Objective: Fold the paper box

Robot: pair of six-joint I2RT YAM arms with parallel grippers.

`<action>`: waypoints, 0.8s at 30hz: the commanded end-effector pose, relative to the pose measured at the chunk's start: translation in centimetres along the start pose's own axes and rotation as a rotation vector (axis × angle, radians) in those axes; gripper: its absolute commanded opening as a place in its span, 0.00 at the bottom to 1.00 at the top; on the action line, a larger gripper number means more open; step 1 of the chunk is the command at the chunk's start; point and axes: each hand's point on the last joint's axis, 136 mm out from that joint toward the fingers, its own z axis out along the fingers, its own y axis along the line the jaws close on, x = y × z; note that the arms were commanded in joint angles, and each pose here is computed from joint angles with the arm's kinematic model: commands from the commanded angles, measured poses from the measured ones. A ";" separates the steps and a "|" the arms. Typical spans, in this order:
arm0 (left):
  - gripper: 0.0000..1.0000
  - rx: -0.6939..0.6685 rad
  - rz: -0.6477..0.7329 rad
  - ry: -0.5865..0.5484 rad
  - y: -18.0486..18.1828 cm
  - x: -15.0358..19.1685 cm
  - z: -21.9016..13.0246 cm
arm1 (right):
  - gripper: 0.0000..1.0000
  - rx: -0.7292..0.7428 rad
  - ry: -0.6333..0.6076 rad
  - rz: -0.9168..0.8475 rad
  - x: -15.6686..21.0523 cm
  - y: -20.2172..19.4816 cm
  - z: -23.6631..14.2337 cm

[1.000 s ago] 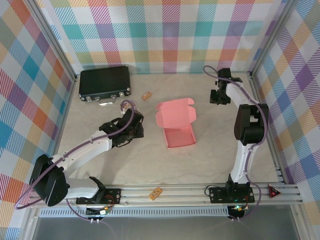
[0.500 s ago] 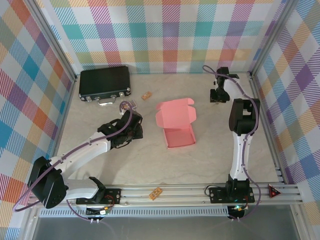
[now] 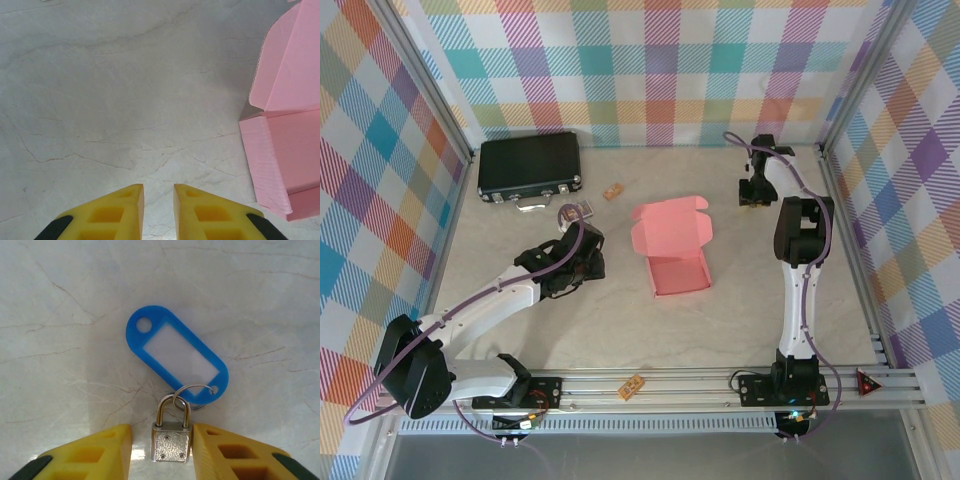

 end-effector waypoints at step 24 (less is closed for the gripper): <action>0.23 0.035 0.006 0.030 -1.1 0.7 1.0 | 0.20 -0.030 0.114 0.030 9.6 0.6 -2.4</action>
